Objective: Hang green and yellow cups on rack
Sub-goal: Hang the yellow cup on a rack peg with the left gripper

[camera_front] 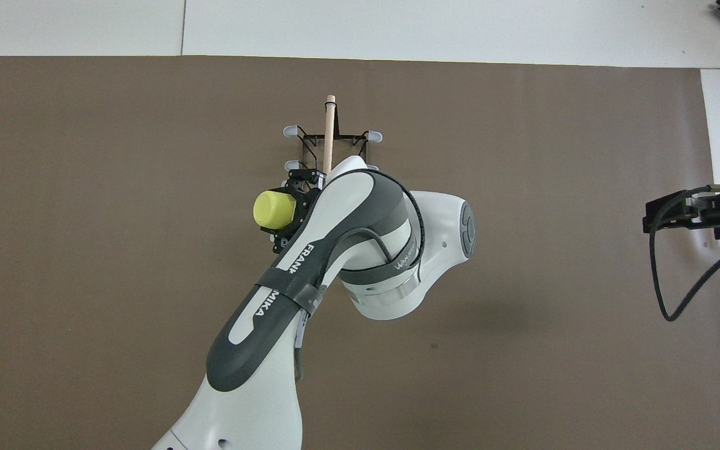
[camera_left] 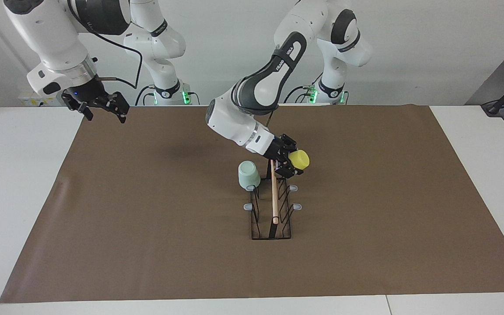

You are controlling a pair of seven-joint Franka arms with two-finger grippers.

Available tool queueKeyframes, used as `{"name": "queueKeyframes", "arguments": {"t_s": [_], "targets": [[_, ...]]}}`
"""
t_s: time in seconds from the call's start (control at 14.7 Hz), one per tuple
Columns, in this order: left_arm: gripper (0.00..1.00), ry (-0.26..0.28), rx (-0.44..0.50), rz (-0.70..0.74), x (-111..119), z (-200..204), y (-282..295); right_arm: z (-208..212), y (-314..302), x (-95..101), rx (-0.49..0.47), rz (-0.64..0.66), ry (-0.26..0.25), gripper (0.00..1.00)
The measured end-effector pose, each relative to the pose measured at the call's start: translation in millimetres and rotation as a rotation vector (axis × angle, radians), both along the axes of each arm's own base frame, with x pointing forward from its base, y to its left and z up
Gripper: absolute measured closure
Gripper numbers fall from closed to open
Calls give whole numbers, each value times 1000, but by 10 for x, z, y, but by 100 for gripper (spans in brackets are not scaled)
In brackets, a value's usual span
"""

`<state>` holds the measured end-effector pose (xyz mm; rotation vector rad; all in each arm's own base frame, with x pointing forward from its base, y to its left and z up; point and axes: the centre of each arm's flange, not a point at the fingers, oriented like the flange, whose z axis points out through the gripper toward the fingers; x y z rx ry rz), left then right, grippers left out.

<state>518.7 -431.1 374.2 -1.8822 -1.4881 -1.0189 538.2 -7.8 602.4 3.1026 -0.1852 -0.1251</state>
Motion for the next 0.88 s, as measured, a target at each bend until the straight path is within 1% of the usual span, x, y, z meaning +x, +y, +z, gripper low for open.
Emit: {"name": "queueKeyframes", "arguments": {"t_s": [0.61,0.68,0.81,0.88], "targets": [[35,0,3,2,-7,-47,-9,0,18,0,0,-2,0,0],[29,0,3,2,-7,-46,-9,0,17,0,0,-2,0,0],[7,-1,3,2,-7,-46,-9,0,13,0,0,-3,0,0],[0,-1,3,3,-7,-46,-9,0,12,0,0,-3,0,0]]}}
